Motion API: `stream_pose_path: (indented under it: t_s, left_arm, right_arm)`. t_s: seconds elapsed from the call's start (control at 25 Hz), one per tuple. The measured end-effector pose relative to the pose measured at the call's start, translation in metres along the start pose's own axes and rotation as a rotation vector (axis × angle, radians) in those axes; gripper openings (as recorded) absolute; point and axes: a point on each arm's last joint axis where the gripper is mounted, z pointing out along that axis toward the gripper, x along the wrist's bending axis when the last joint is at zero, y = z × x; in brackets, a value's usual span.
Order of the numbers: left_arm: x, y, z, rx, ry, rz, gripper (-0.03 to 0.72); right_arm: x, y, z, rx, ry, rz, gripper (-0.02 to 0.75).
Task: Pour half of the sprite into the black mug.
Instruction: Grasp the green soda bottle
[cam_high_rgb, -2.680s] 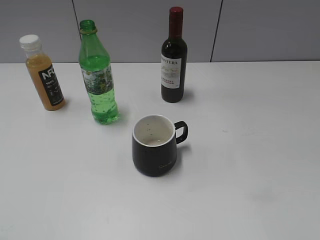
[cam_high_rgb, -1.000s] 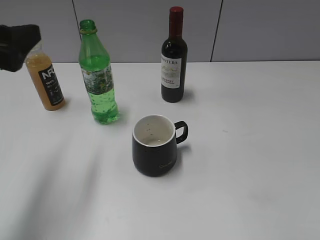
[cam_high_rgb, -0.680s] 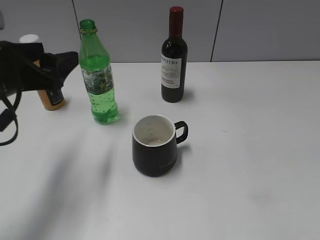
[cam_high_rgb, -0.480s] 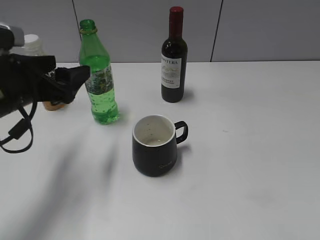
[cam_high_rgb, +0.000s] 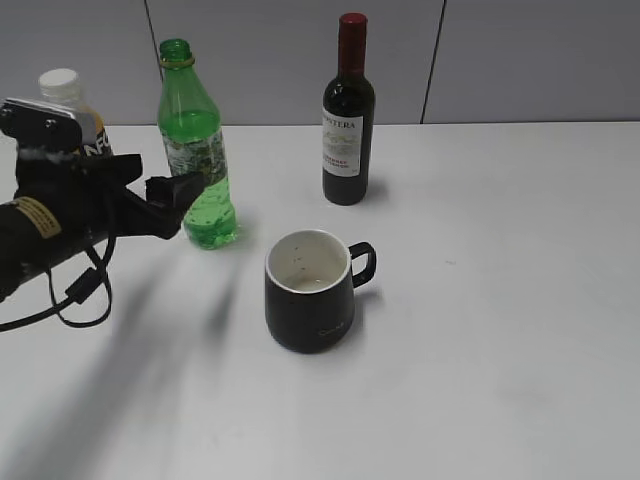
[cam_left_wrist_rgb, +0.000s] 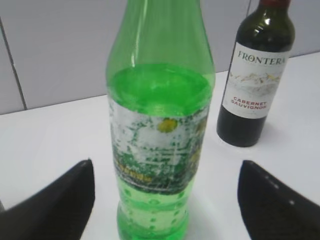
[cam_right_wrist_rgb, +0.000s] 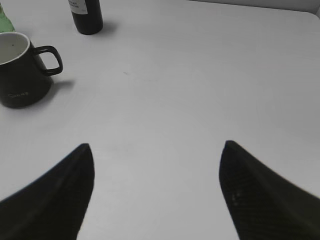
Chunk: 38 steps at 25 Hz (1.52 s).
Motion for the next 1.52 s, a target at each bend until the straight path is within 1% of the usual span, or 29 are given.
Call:
stream_pose_path:
  t_s: [0.4,0.68,0.96,1.08,1.16,1.28,1.4,1.44,1.52]
  left_arm:
    - [0.002,-0.009,0.042,-0.013,0.005,-0.006,0.694]
    - [0.002,-0.013,0.068,-0.027,-0.014,0.008,0.694]
    - [0.003,-0.021,0.084,-0.030,-0.015,0.007,0.694]
    - [0.003,-0.021,0.087,-0.034,-0.014,-0.006,0.690]
    - [0.003,-0.019,0.089,-0.043,-0.014,-0.011,0.672]
    - [0.003,-0.020,0.091,-0.045,-0.014,-0.012,0.610]
    - [0.003,-0.020,0.091,-0.046,-0.015,-0.013,0.501]
    - [0.003,-0.020,0.091,-0.046,-0.015,-0.014,0.476]
    - [0.003,-0.020,0.091,-0.047,-0.018,-0.012,0.472]
  right_arm:
    - [0.000,0.000,0.000,0.000,0.000,0.000,0.590]
    - [0.000,0.000,0.000,0.000,0.000,0.000,0.590]
    - [0.000,0.000,0.000,0.000,0.000,0.000,0.590]
    - [0.000,0.000,0.000,0.000,0.000,0.000,0.590]
    - [0.000,0.000,0.000,0.000,0.000,0.000,0.590]
    - [0.000,0.000,0.000,0.000,0.000,0.000,0.590]
    - [0.000,0.000,0.000,0.000,0.000,0.000,0.590]
    - [0.000,0.000,0.000,0.000,0.000,0.000,0.590]
    - [0.000,0.000,0.000,0.000,0.000,0.000,0.590]
